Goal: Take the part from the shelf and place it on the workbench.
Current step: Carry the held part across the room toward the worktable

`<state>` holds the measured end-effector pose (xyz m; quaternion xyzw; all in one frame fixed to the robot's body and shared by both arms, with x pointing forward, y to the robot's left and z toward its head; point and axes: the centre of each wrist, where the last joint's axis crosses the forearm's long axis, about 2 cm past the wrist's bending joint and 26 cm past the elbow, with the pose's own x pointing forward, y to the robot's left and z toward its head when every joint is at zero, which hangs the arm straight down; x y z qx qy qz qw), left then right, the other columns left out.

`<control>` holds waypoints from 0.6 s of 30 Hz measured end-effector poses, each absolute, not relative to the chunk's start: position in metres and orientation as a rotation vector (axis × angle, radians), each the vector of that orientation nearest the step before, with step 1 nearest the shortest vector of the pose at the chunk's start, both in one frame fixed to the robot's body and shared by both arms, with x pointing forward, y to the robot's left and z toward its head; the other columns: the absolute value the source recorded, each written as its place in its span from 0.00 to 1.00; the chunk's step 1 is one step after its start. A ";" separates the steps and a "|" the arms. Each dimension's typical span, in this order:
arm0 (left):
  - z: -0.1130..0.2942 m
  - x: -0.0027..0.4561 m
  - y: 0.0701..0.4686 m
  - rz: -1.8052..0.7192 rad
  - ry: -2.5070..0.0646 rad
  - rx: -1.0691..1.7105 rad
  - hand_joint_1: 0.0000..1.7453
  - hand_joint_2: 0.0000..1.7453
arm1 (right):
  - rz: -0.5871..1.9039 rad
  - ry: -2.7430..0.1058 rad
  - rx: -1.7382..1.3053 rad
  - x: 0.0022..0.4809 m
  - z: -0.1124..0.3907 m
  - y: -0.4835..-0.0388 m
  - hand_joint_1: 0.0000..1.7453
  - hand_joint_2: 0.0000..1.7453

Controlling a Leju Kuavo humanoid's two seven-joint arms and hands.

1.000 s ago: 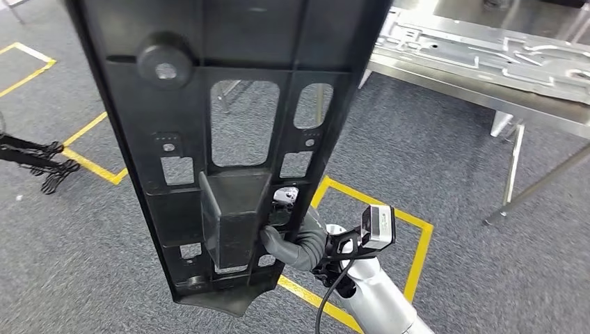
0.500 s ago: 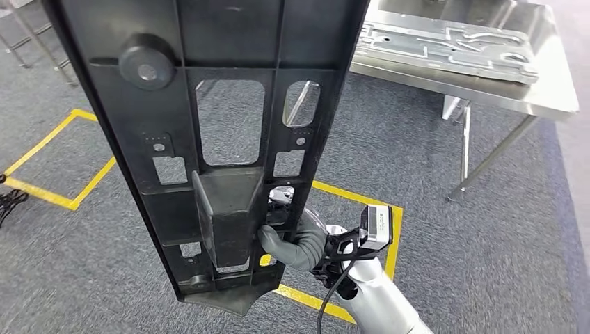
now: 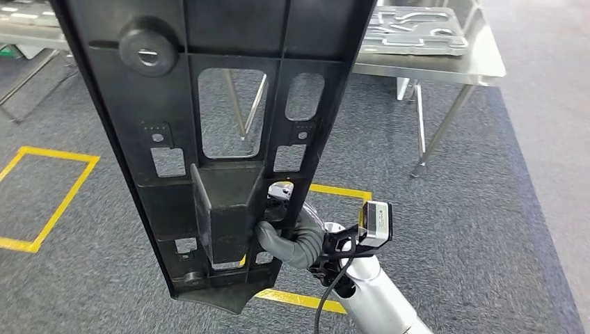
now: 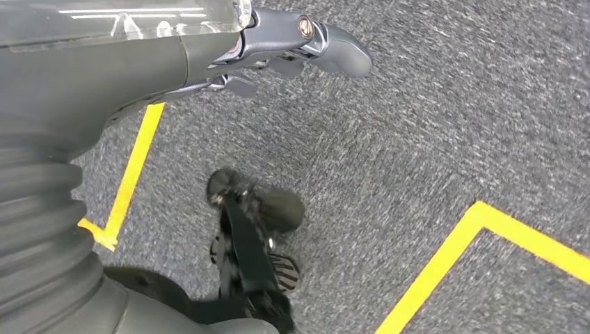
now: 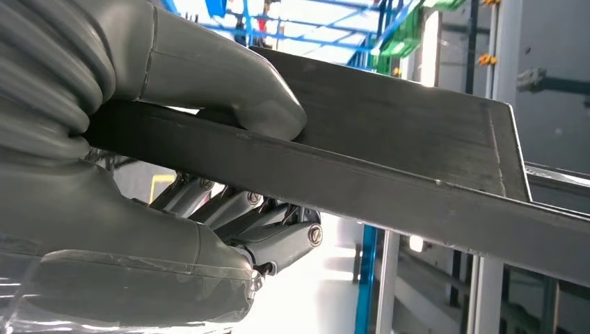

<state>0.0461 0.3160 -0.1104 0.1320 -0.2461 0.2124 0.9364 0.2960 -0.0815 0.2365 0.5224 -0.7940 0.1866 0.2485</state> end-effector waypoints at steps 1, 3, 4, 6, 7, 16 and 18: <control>-0.111 0.045 0.316 0.433 -0.502 0.269 0.00 1.00 | 0.508 -2.162 1.424 0.296 0.236 -0.081 1.00 1.00; -0.111 0.044 0.316 0.430 -0.503 0.265 0.00 1.00 | 0.508 -2.159 1.423 0.295 0.236 -0.081 1.00 1.00; -0.111 0.044 0.316 0.428 -0.503 0.264 0.00 1.00 | 0.508 -2.159 1.423 0.295 0.236 -0.081 1.00 1.00; -0.111 0.045 0.316 0.425 -0.504 0.263 0.00 1.00 | 0.508 -2.160 1.425 0.295 0.236 -0.081 1.00 1.00; -0.111 0.045 0.316 0.425 -0.503 0.263 0.00 1.00 | 0.509 -2.160 1.425 0.295 0.236 -0.080 1.00 1.00; -0.110 0.046 0.316 0.427 -0.500 0.238 0.00 1.00 | 0.522 -2.161 1.405 0.297 0.240 -0.081 1.00 1.00; -0.111 0.045 0.316 0.424 -0.499 0.235 0.00 1.00 | 0.522 -2.156 1.393 0.297 0.239 -0.081 1.00 1.00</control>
